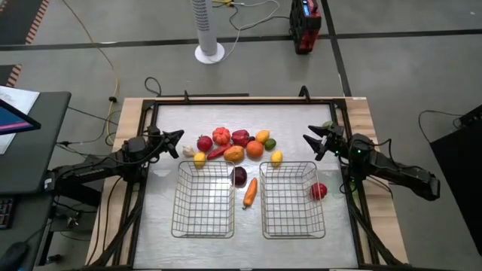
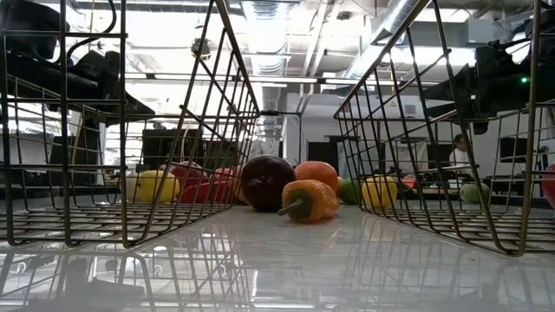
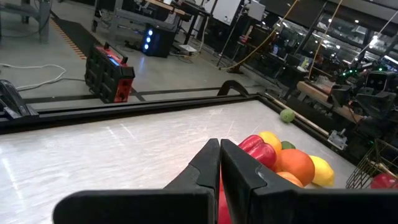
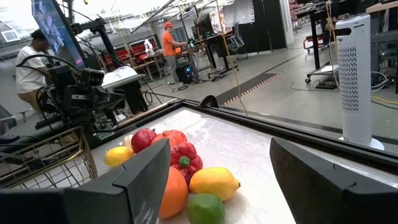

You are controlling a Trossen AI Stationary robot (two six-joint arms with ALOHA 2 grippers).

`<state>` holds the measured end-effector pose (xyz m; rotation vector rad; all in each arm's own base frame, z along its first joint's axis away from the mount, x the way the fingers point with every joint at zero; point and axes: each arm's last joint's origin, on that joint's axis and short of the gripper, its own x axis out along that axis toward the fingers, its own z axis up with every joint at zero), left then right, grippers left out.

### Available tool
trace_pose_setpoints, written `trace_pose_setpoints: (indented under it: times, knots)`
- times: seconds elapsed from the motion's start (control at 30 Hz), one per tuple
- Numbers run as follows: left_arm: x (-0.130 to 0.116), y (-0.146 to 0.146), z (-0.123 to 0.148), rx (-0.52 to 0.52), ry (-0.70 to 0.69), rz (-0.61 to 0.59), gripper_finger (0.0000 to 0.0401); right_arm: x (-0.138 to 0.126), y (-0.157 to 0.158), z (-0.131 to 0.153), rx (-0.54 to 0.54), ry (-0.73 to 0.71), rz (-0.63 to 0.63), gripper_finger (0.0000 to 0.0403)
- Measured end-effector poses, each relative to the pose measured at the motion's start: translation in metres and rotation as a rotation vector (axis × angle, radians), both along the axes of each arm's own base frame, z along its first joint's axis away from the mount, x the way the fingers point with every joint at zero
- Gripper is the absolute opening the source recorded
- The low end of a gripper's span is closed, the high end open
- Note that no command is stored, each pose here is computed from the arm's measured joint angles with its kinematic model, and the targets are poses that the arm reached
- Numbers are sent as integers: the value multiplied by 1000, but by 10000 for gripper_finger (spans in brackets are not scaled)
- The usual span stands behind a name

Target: Sort produce into baskets

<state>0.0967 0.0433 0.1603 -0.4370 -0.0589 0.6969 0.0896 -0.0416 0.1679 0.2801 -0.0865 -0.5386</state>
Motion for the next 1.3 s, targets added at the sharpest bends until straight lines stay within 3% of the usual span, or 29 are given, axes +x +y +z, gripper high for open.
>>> trace_pose_setpoints:
  times: [0.27, 0.83, 1.0, 1.07, 1.2, 1.3]
  knots:
    - [0, 0, 0, -235, -194, 27, 0, 0, 0, 0, 0, 0, 0, 302]
    - [0, 0, 0, -223, -182, 24, 0, 0, 0, 0, -7, 0, -9, 302]
    - [0, 0, 1, -311, -265, 32, 0, -1, -1, 1, -7, -9, -19, 302]
    - [0, 0, 1, -363, -302, 31, 0, -1, -1, 2, 53, -58, -15, 302]
    - [1, -1, 1, -457, -368, 12, 0, -1, -1, 8, 288, -281, -3, 302]
    - [1, 0, 8, -430, -430, -11, 0, -2, -2, 12, 376, -381, -7, 302]
